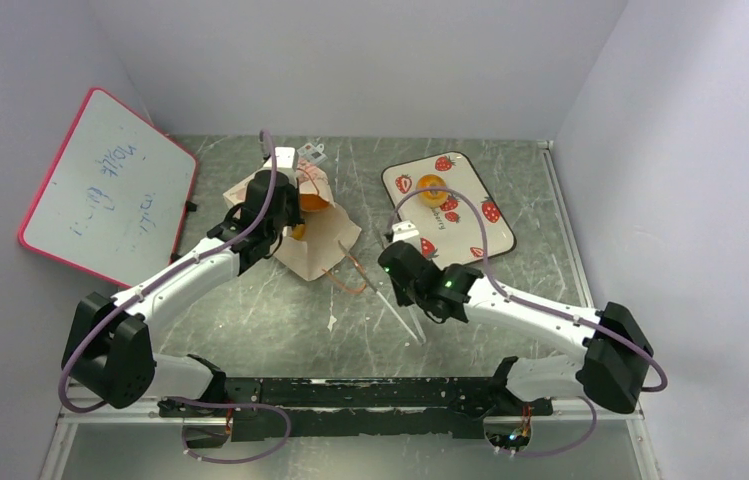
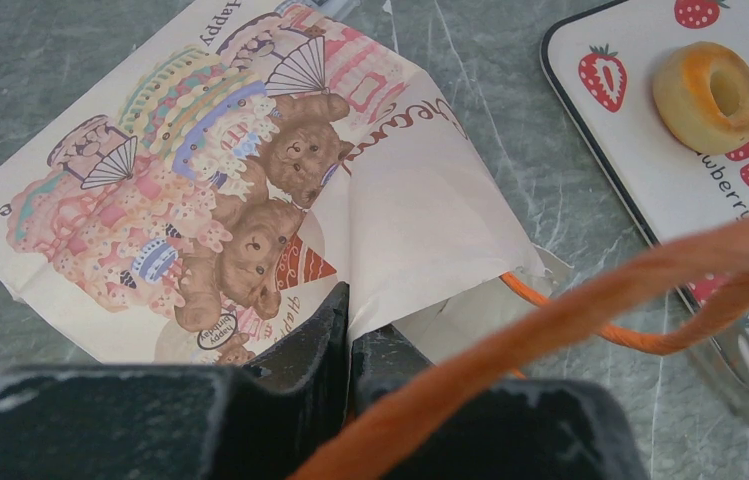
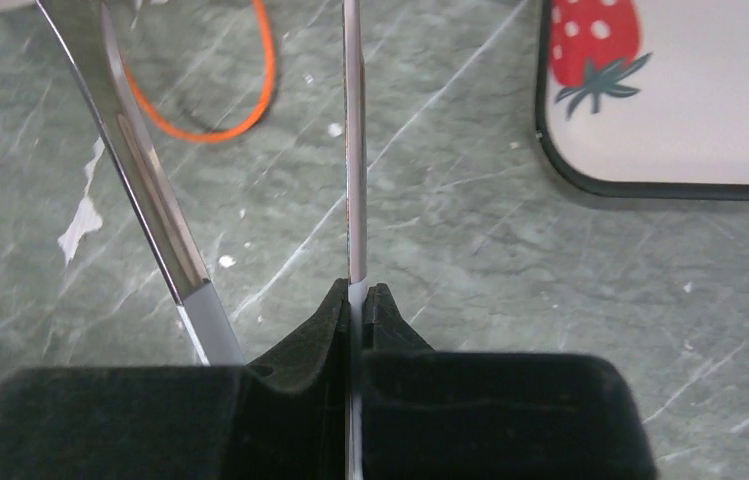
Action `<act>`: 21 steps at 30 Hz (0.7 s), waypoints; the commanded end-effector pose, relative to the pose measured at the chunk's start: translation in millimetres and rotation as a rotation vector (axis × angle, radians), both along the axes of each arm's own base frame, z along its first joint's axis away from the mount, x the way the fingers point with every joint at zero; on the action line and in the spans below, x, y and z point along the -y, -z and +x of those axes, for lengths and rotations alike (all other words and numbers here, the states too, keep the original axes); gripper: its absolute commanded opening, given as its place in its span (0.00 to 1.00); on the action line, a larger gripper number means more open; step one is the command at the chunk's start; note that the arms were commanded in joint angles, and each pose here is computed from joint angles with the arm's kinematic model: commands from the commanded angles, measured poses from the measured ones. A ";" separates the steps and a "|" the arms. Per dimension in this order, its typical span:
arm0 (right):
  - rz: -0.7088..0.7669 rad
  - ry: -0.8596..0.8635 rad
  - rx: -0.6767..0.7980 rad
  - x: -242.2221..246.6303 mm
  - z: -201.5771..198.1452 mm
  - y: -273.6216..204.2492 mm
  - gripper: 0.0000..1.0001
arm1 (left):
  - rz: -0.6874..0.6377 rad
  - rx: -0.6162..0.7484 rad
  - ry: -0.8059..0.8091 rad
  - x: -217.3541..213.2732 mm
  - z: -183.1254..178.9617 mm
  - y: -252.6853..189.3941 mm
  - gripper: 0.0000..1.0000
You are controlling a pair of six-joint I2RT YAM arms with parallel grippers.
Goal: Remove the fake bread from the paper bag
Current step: Place the clamp at the center of the board.
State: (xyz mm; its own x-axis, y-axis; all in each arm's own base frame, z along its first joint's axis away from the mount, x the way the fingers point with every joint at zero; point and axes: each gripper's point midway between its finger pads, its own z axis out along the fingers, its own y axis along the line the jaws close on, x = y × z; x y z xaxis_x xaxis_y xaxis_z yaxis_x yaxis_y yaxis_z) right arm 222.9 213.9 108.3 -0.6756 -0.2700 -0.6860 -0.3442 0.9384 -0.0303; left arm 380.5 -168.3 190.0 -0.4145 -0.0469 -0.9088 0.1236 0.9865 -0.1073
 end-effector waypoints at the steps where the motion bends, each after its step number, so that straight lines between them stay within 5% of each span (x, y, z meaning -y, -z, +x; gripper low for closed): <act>1: 0.011 -0.037 -0.004 -16.0 -11.3 6.1 0.00 | -0.037 0.007 0.000 6.1 5.3 -8.3 0.07; 21: -0.003 -0.174 0.011 -77.2 -7.9 21.9 0.00 | -0.006 -0.004 0.022 5.4 -8.7 -10.0 0.07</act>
